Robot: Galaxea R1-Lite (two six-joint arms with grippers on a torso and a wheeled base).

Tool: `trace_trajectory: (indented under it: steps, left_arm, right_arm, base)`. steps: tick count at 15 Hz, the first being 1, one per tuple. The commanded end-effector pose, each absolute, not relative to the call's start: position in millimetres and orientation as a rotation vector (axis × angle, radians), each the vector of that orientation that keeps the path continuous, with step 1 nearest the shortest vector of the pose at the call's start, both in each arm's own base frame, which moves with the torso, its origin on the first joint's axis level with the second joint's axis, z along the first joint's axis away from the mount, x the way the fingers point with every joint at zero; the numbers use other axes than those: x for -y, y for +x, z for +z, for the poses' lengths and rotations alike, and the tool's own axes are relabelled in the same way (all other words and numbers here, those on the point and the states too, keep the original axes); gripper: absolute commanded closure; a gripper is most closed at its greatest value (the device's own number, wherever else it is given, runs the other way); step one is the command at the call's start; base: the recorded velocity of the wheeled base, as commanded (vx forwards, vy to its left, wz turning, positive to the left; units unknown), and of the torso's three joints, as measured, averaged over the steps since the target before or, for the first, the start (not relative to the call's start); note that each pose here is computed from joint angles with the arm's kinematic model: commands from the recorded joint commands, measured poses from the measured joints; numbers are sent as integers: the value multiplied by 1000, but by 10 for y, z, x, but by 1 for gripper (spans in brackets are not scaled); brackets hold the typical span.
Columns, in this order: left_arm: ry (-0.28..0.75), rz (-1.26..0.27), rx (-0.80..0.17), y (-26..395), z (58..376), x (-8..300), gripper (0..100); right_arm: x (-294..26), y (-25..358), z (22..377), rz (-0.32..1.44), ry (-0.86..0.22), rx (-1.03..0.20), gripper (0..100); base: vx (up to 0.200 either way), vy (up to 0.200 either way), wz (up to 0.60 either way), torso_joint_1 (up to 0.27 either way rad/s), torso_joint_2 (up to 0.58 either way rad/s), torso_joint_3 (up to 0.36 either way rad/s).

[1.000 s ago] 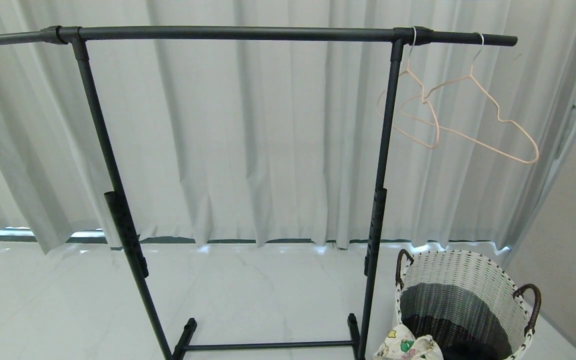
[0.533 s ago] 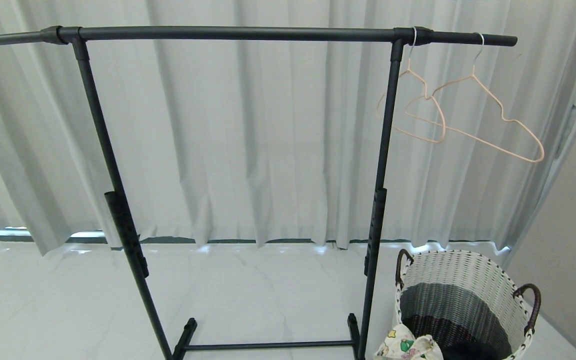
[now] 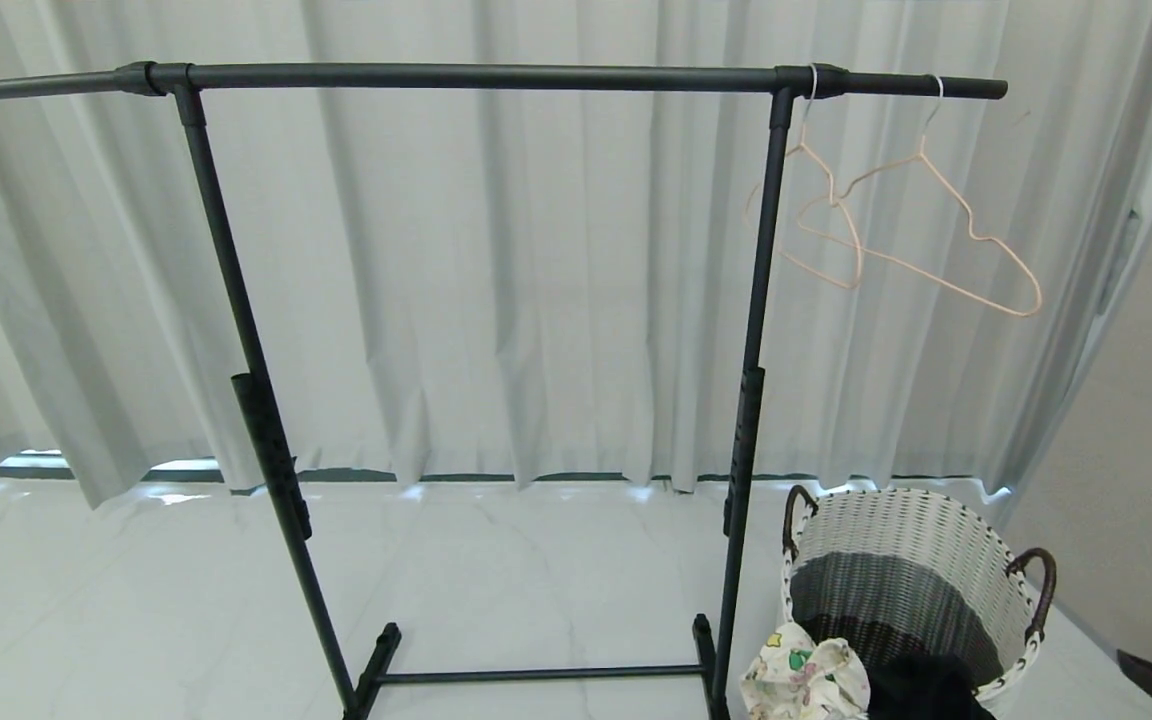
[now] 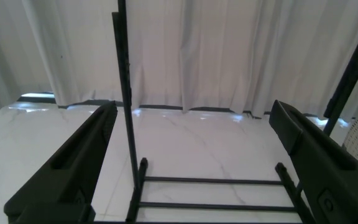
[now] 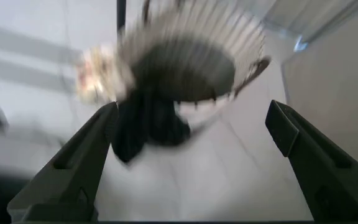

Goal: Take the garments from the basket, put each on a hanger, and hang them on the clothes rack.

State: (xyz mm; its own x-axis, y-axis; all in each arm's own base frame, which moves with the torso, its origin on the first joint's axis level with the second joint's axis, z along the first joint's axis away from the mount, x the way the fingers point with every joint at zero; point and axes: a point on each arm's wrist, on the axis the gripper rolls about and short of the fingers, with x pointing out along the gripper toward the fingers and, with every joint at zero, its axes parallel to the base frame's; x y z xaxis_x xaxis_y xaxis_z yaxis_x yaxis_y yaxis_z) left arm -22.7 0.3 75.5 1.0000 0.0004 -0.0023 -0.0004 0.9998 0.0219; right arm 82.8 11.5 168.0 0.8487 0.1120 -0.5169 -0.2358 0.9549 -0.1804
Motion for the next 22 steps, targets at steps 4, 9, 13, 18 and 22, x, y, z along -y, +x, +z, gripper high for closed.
trace_trajectory:
  steps: [4, 9, 13, 18, 22]
  left_arm:
    - [18, 2, -3, -227, 754, -3, 0]
    - [17, 2, -3, -227, 754, -3, 0]
    - [17, 2, -3, -227, 754, -3, 0]
    - [17, 2, -3, -227, 754, -3, 0]
    - [17, 2, -3, -227, 754, -3, 0]
  right_arm:
    - [-302, 2004, 1007, 310, -552, -958, 0]
    - [-341, 2303, 572, 382, -649, -1055, 0]
    - [-370, 2439, 375, 400, -674, -1052, 0]
    - [-373, 2571, 217, 357, -710, -1023, 0]
    - [-375, 2611, 172, 371, -745, -1002, 0]
  base:
    - [0, 0, 0, 0, 0, 0]
    - [0, 0, 0, 0, 0, 0]
    - [0, 0, 0, 0, 0, 0]
    - [0, 0, 0, 0, 0, 0]
    - [0, 0, 0, 0, 0, 0]
